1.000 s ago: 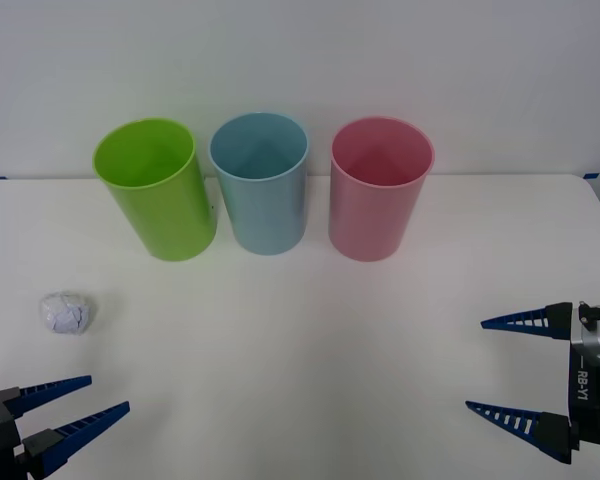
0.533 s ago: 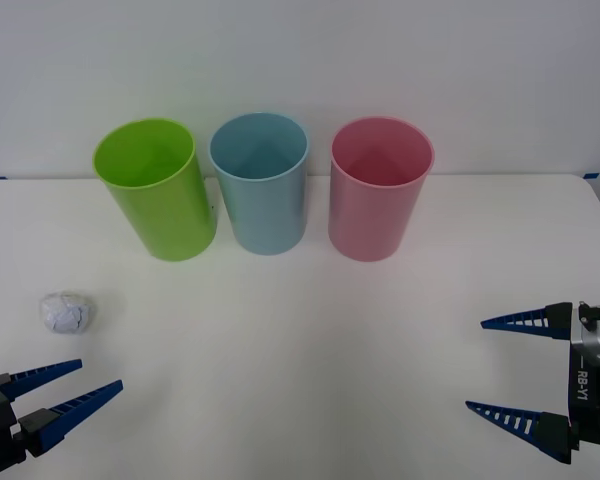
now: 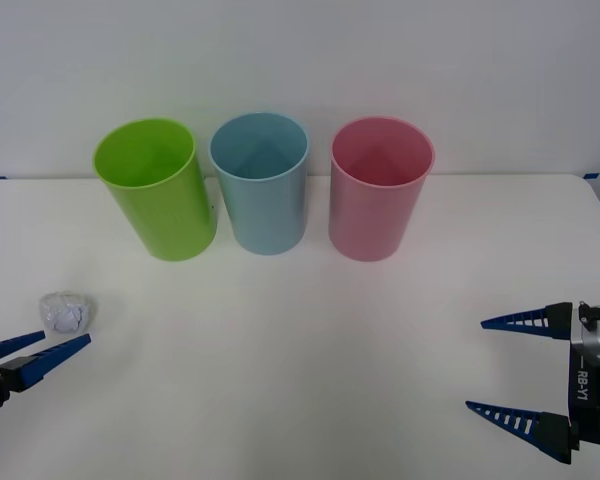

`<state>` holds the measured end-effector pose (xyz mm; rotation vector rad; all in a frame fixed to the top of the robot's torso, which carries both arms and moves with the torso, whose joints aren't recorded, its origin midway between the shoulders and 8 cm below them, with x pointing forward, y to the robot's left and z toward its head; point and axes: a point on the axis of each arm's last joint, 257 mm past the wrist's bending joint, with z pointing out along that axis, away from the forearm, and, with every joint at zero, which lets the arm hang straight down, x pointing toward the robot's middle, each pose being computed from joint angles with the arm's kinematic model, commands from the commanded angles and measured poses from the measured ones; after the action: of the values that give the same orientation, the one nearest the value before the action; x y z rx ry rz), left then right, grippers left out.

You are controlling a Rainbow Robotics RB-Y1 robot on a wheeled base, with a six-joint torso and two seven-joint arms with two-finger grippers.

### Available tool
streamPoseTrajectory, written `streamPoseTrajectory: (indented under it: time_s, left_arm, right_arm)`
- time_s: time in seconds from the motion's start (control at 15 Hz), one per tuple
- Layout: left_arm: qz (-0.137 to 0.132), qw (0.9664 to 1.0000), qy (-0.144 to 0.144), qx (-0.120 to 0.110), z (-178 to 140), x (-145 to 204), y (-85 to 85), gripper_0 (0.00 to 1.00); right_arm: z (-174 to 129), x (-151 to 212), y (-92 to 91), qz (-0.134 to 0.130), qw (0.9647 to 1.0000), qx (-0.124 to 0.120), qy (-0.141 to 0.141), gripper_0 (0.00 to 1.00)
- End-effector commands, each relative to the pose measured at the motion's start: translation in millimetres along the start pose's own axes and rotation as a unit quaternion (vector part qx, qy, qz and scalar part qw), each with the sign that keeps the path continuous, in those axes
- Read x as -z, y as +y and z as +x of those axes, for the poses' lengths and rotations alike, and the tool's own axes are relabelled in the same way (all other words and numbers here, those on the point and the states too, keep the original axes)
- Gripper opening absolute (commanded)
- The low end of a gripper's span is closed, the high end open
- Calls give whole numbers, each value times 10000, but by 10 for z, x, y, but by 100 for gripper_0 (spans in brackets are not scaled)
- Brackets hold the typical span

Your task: Put cans in the blue bin and PET bottles in the pink bin and trash in the green bin.

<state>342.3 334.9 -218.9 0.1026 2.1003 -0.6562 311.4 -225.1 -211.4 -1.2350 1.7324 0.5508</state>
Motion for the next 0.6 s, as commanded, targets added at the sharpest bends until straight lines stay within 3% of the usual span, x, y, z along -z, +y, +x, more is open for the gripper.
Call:
streamPoseTrajectory:
  time_s: [0.07,0.27,0.4,0.6]
  left_arm:
    - [-233,9997,26,-25,-124,-51,268,100]
    - [-553,9984,97,-90,-221,-90,512,100]
    - [-684,9974,243,20,-261,-72,587,100]
    - [-792,9964,304,-26,-347,-58,641,100]
  right_arm:
    - [0,0,0,1,10000,0,0,100]
    - [0,0,0,1,10000,0,0,100]
    - [0,0,0,1,10000,0,0,100]
    - [0,0,0,1,10000,0,0,100]
